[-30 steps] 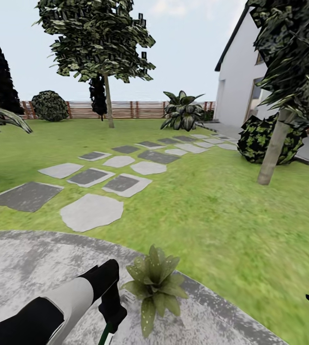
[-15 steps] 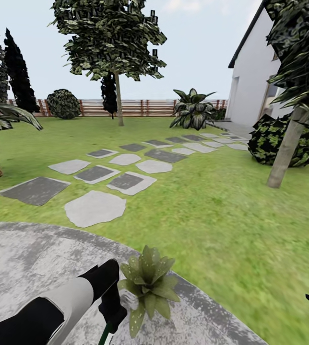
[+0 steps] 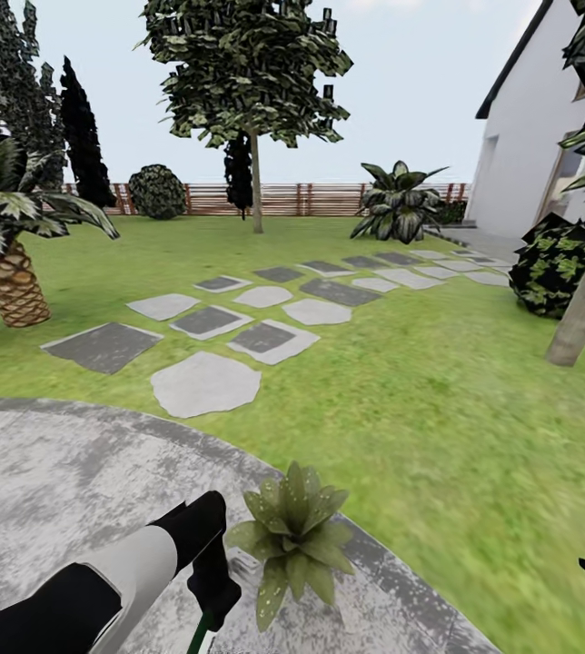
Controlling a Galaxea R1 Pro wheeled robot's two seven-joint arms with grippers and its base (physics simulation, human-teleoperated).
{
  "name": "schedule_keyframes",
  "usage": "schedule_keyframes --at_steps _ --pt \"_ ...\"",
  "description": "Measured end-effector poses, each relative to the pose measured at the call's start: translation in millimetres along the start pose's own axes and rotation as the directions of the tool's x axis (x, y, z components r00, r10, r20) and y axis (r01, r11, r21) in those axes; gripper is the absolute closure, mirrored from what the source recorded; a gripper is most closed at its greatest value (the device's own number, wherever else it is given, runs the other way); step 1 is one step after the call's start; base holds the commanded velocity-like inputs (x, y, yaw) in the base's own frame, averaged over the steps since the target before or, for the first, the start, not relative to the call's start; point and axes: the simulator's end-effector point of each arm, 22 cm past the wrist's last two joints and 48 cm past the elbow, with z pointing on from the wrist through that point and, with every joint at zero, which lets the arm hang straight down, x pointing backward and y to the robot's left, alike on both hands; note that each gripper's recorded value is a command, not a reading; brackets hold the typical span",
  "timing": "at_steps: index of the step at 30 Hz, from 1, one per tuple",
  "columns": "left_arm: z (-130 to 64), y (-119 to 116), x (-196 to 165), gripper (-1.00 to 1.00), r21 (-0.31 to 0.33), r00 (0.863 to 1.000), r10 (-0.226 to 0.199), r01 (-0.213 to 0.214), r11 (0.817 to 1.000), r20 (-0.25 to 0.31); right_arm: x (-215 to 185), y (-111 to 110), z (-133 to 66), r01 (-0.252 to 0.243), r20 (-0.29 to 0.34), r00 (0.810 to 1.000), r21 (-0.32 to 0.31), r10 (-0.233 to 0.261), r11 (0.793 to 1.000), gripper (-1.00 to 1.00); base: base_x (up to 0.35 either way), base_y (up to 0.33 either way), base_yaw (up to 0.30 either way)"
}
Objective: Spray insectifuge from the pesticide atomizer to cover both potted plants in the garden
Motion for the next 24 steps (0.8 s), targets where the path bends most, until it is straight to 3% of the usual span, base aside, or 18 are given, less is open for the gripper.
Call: schedule_keyframes --at_steps 7,14,24 --pt "0.7 -0.8 -0.9 1.00 0.004 1.000 -0.001 0.001 1.000 0.001 1.4 -0.2 0.8 0.000 -0.004 1.000 0.002 0.000 1.000 -1.00 0.000 -0.331 0.062" --pt "-2.9 -0.7 -7.0 1.00 0.000 1.000 0.007 -0.007 1.000 0.016 2.1 -0.1 1.7 0.001 -0.007 1.000 0.002 -0.001 1.000 -1.00 0.000 -0.275 0.200" --pt "-2.5 -1.1 -8.1 1.00 0.002 1.000 0.008 -0.008 1.000 0.018 2.5 -0.1 2.2 0.001 -0.008 1.000 0.002 -0.001 1.000 -1.00 0.000 -0.031 0.130"
